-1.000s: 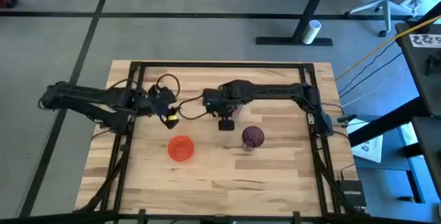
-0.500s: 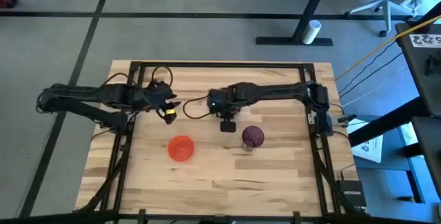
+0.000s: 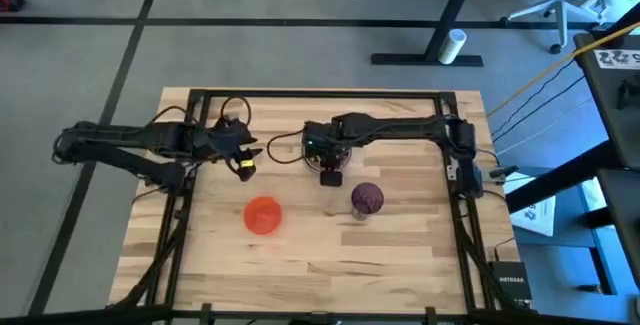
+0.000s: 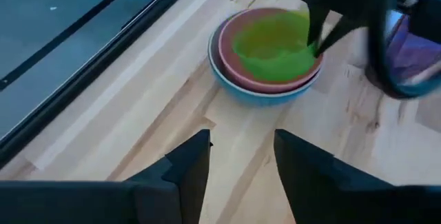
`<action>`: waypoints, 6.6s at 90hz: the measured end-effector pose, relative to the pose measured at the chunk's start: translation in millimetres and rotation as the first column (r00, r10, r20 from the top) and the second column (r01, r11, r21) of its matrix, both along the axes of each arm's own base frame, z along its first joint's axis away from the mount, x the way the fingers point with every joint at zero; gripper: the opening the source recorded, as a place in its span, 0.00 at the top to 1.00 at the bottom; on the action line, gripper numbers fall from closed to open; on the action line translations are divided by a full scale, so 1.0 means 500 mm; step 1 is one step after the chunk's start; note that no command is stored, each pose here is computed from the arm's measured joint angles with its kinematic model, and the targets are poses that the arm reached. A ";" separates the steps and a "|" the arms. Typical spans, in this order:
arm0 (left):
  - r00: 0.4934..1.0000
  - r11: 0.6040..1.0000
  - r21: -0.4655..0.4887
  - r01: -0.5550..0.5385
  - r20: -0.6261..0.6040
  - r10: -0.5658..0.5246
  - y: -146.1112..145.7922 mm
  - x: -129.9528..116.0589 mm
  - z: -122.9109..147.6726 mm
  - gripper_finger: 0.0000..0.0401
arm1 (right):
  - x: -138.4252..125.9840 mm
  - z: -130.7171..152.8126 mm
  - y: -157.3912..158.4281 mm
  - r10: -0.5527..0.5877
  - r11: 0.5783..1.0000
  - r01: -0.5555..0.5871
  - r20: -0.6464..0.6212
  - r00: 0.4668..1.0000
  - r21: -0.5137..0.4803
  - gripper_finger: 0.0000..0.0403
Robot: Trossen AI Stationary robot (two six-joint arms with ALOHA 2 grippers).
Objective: Nest bowls inside each other
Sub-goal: Stack the green bowl on top of the pink bowl, then remove the green bowl from the pink bowl
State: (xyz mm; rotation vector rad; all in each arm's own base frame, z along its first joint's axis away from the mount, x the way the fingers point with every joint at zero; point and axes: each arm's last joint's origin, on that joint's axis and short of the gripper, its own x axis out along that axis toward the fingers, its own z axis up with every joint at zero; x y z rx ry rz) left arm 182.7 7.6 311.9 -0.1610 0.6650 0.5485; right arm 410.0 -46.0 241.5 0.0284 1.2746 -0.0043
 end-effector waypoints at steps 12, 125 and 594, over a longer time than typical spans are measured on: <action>1.000 1.000 0.004 0.004 -0.026 -0.004 0.000 -0.003 -0.003 0.64 | -0.001 0.004 0.001 -0.022 0.999 0.022 0.002 1.000 -0.026 0.85; 0.986 0.930 -0.368 -0.024 -0.160 -0.037 -0.113 -0.011 -0.203 0.64 | -0.169 0.261 0.275 0.031 0.970 0.071 0.406 0.914 -0.232 0.94; 0.990 0.993 0.020 -0.112 -0.087 0.114 0.127 -0.031 -0.056 0.64 | 0.048 -0.107 -0.201 0.142 0.983 -0.132 0.068 0.988 -0.130 0.80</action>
